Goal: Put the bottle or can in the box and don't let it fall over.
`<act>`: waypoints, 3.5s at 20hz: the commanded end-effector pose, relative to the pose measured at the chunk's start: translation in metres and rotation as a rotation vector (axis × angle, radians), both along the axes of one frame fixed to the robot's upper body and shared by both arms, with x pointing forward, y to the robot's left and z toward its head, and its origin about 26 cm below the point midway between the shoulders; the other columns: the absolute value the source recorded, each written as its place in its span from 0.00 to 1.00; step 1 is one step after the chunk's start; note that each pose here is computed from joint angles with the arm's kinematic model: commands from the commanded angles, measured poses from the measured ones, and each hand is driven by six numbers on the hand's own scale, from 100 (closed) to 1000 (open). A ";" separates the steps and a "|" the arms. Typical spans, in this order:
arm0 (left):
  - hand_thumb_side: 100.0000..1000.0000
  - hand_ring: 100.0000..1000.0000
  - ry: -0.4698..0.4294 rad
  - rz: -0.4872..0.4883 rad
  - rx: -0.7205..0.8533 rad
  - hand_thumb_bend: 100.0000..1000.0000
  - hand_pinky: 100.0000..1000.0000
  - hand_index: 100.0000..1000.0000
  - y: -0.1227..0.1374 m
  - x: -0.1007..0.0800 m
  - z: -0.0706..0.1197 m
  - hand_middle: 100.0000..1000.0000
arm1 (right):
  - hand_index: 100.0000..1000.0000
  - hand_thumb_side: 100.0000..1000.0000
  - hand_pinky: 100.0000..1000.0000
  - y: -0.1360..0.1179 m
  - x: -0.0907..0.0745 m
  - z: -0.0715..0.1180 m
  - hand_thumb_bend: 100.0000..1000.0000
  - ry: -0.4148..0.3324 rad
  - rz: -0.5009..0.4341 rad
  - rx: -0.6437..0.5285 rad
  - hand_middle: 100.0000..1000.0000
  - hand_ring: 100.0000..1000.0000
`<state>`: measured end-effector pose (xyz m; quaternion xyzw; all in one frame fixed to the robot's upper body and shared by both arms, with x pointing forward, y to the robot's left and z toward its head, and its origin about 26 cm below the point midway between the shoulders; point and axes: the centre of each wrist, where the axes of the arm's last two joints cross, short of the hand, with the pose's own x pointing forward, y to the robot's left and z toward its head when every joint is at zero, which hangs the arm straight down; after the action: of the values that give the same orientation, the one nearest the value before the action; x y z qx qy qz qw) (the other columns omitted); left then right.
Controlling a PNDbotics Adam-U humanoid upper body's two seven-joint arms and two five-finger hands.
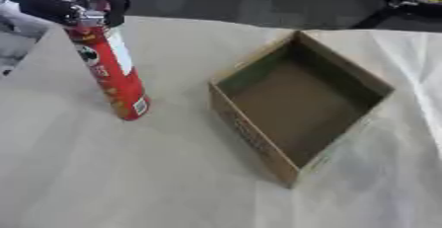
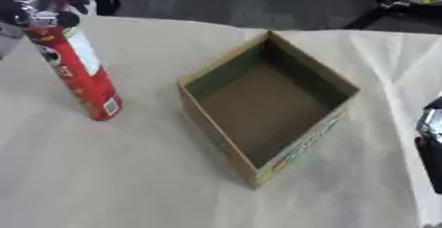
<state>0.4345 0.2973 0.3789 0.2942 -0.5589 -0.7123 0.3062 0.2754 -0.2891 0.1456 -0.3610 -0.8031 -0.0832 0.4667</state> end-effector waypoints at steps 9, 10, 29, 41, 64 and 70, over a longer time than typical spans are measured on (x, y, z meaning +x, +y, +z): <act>1.00 0.83 0.016 -0.059 0.167 0.27 0.64 0.82 0.012 -0.005 0.010 0.86 | 0.96 0.57 0.30 -0.001 -0.001 0.007 0.00 -0.026 0.006 -0.002 0.96 0.72; 0.99 0.83 0.016 -0.059 0.169 0.25 0.63 0.82 0.013 -0.005 0.010 0.85 | 0.96 0.57 0.30 -0.001 -0.001 0.007 0.00 -0.027 0.007 -0.002 0.96 0.72; 0.48 0.74 0.053 -0.051 0.124 0.08 0.50 0.79 0.015 0.003 0.006 0.78 | 0.96 0.58 0.31 0.000 -0.001 0.007 0.00 -0.037 0.008 0.002 0.96 0.72; 0.02 0.70 0.084 -0.058 0.071 0.15 0.45 0.74 0.009 0.003 0.004 0.68 | 0.96 0.57 0.31 0.001 -0.001 0.007 0.00 -0.046 0.005 0.006 0.95 0.72; 0.00 0.53 0.004 -0.123 0.080 0.32 0.31 0.40 0.001 -0.009 0.024 0.30 | 0.96 0.58 0.31 0.001 -0.001 0.007 0.00 -0.054 0.003 0.015 0.93 0.71; 0.00 0.51 -0.025 -0.129 0.078 0.37 0.29 0.35 -0.001 -0.014 0.031 0.25 | 0.96 0.58 0.31 0.000 -0.001 0.007 0.00 -0.055 0.002 0.013 0.93 0.71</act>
<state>0.4310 0.2904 0.3884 0.2705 -0.5866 -0.7065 0.2891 0.2755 -0.2875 0.1449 -0.3555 -0.8083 -0.0961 0.4593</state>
